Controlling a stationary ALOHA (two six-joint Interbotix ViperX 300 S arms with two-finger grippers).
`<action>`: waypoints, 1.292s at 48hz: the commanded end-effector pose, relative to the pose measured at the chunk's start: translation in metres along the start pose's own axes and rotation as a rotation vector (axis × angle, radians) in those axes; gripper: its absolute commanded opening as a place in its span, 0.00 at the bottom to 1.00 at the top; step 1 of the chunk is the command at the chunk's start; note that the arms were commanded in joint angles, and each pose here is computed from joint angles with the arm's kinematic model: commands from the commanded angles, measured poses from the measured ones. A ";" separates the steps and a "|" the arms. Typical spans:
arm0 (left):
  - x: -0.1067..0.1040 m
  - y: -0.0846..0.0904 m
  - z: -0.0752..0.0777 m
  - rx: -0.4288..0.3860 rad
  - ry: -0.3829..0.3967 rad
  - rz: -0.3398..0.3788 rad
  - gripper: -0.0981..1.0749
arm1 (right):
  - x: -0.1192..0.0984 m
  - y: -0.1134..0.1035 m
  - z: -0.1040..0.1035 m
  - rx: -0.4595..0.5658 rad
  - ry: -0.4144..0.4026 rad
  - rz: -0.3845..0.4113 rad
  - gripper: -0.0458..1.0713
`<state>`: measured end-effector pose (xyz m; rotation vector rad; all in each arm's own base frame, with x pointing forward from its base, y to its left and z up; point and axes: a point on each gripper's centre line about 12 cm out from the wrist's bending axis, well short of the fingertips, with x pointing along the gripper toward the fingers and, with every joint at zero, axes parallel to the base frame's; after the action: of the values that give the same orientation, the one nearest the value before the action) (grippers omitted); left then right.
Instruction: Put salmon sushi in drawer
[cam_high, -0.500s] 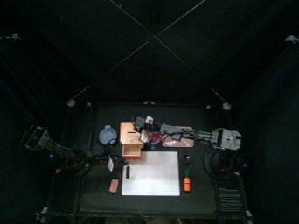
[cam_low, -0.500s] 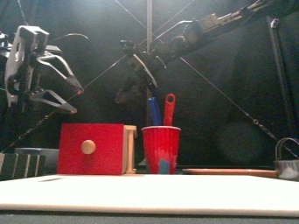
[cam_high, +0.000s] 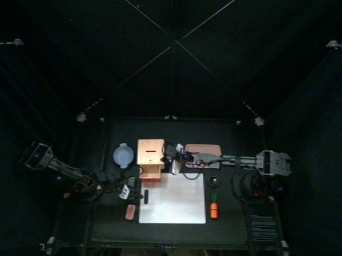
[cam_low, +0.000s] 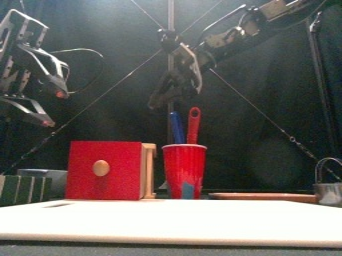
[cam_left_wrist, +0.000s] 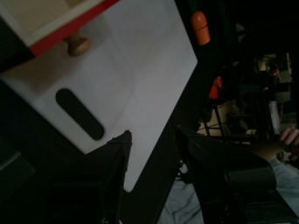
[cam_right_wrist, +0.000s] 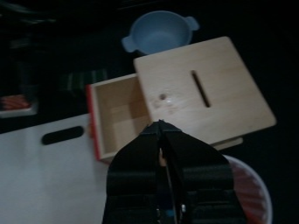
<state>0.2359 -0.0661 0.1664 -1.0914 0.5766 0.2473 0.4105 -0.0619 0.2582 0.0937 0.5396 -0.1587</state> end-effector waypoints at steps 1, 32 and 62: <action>-0.005 -0.002 0.005 -0.012 -0.029 -0.021 0.78 | -0.023 0.002 0.008 0.032 -0.067 0.011 0.08; -0.043 -0.079 0.055 0.283 -0.158 -0.289 0.78 | -0.048 -0.002 -0.043 0.166 -0.111 0.009 0.08; -0.032 -0.028 0.048 -0.079 -0.096 -0.147 0.78 | -0.039 -0.004 -0.047 0.169 -0.089 0.003 0.08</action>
<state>0.2343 -0.0351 0.2139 -1.1852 0.4286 0.1991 0.3500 -0.0526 0.2258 0.2510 0.4770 -0.2038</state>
